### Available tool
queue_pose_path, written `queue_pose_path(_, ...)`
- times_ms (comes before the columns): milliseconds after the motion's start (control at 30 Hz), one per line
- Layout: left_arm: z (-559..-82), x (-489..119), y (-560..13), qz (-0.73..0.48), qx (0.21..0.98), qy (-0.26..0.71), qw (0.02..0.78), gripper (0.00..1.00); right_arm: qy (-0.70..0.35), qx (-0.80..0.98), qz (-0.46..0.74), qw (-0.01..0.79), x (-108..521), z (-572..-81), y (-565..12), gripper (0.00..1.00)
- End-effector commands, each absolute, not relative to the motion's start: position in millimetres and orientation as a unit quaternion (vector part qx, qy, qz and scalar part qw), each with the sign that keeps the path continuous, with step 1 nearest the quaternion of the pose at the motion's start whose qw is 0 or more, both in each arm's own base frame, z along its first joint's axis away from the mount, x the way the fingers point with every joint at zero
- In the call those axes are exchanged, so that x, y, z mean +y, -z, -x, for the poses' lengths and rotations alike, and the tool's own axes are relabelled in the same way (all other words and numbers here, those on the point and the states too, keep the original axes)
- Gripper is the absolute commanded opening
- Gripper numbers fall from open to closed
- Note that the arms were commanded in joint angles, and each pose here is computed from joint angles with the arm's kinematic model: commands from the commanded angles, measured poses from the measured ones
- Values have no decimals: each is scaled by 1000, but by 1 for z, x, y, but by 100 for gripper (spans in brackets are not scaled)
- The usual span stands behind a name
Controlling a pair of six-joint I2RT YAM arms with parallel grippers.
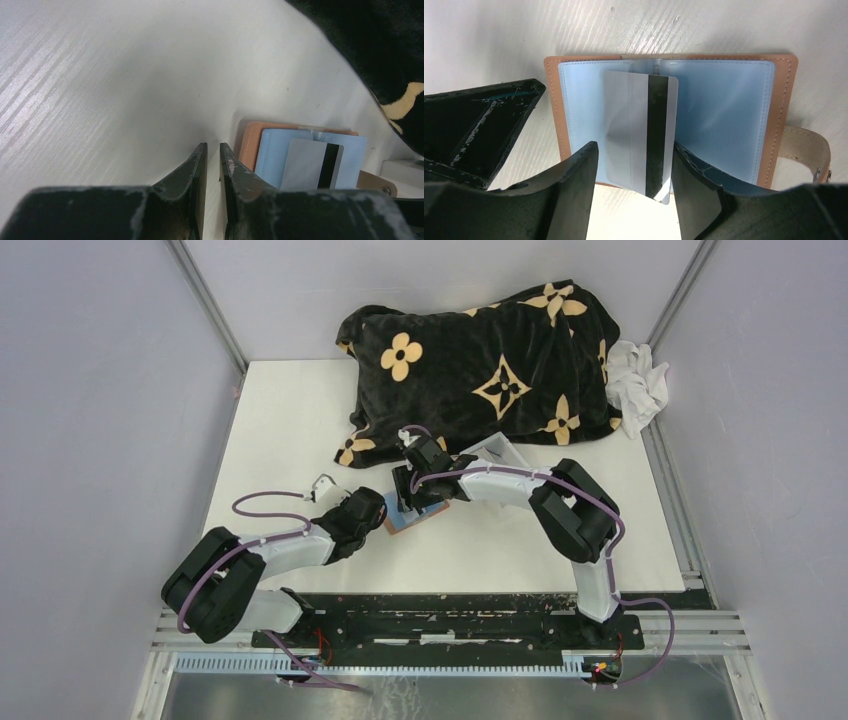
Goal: Put the credit cards into the card holder
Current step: Insert the credit card into the card holder.
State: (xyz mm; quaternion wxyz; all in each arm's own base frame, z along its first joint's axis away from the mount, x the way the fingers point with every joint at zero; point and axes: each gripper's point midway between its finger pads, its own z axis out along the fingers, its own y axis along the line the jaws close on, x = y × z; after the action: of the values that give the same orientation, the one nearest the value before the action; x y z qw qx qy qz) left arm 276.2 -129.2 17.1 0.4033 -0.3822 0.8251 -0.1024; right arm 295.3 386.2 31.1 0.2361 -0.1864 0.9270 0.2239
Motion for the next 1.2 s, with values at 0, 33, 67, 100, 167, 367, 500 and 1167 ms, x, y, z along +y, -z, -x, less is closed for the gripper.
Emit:
queue_pose_path(0,-252,-123,7,378,848,79,363,23,-236,909,195,283,393,-306,-69,60)
queue_pose_path(33,-252,-123,7,379,848,79,363,23,-235,909,195,285,393,-307,-69,60)
queue_pose_path(67,-252,-123,7,379,848,80,363,22,-236,908,196,286,393,-307,-71,60)
queue_pose_path(100,-252,-123,7,378,848,79,362,22,-236,907,197,288,393,-307,-72,60)
queue_pose_path(167,-251,-122,8,379,848,79,363,23,-234,906,199,291,393,-307,-74,60)
queue_pose_path(367,-252,-123,6,379,847,82,364,22,-238,901,200,302,393,-309,-81,61)
queue_pose_path(500,-251,-123,7,378,848,82,363,22,-235,899,199,310,392,-311,-85,58)
queue_pose_path(1167,-247,-123,10,379,849,85,358,22,-187,908,172,332,374,-332,-73,15)
